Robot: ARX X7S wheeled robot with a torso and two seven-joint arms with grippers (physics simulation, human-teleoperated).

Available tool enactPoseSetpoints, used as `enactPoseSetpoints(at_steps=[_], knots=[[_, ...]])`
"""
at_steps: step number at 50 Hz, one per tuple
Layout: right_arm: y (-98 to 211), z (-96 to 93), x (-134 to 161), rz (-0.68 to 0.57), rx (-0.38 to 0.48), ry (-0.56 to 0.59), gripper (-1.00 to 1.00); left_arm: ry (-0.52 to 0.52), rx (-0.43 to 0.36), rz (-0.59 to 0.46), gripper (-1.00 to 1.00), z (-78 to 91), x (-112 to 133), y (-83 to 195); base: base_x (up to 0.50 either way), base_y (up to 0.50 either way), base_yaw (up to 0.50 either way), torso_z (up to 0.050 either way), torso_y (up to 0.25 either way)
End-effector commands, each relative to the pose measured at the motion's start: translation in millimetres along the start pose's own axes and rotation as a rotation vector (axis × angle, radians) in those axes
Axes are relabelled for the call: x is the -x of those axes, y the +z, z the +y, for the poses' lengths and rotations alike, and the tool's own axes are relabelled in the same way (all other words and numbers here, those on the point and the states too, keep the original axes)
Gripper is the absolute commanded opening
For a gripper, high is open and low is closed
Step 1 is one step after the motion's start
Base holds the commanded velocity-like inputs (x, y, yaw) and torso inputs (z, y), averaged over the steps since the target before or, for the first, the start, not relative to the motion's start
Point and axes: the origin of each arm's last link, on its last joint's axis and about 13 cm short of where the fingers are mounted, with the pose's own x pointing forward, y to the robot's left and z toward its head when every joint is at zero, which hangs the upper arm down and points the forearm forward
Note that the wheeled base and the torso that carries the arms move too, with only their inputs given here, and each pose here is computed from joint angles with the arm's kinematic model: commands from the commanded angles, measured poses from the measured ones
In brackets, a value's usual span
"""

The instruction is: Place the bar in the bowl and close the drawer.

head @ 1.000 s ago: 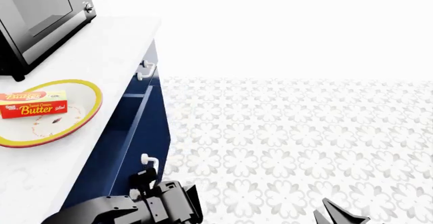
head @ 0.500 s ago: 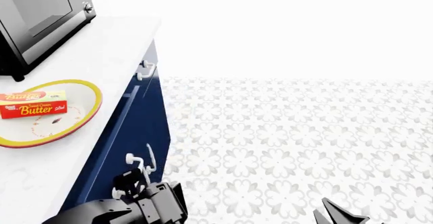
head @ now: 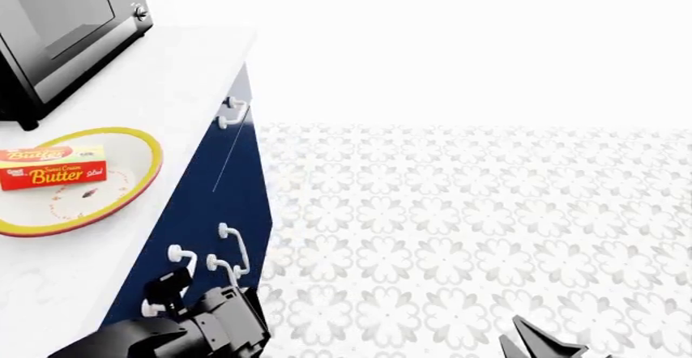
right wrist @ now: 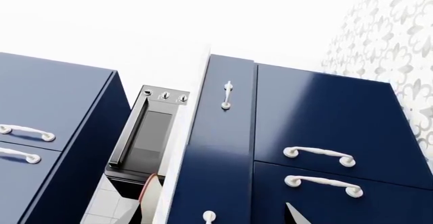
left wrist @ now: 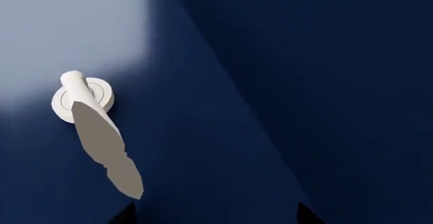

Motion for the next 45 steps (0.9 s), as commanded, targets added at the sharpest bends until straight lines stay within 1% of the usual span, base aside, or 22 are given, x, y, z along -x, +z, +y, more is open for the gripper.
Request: enactPoseSetpoints(at_steps=[1,11,22,36,45], knots=[[-1,-0.6,1,0.002,0.002,-0.001,1.00,-0.044,0.025,0.121,1.00,-0.4,-18,-21,0.00,0.00,0.00,0.000,0.000],[-1,-0.9,1,0.005,0.006,0.001,1.00,-0.027,0.026,0.152,1.00,0.8,-22,-27,0.00,0.00,0.00,0.000,0.000],[-1,-1.0,1,0.004,0.007,0.003,1.00,0.027,0.004,0.140,1.00,7.1,-18,-24,0.00,0.00,0.00,0.000,0.000],[-2,-1.8,2,0.004,0.005,0.000,1.00,0.041,-0.011,0.151,1.00,6.0,-21,-24,0.00,0.00,0.00,0.000,0.000],[-2,-1.8,1,0.004,0.004,-0.001,1.00,0.044,0.020,0.079,1.00,21.1,-2,-15,0.00,0.00,0.00,0.000,0.000]])
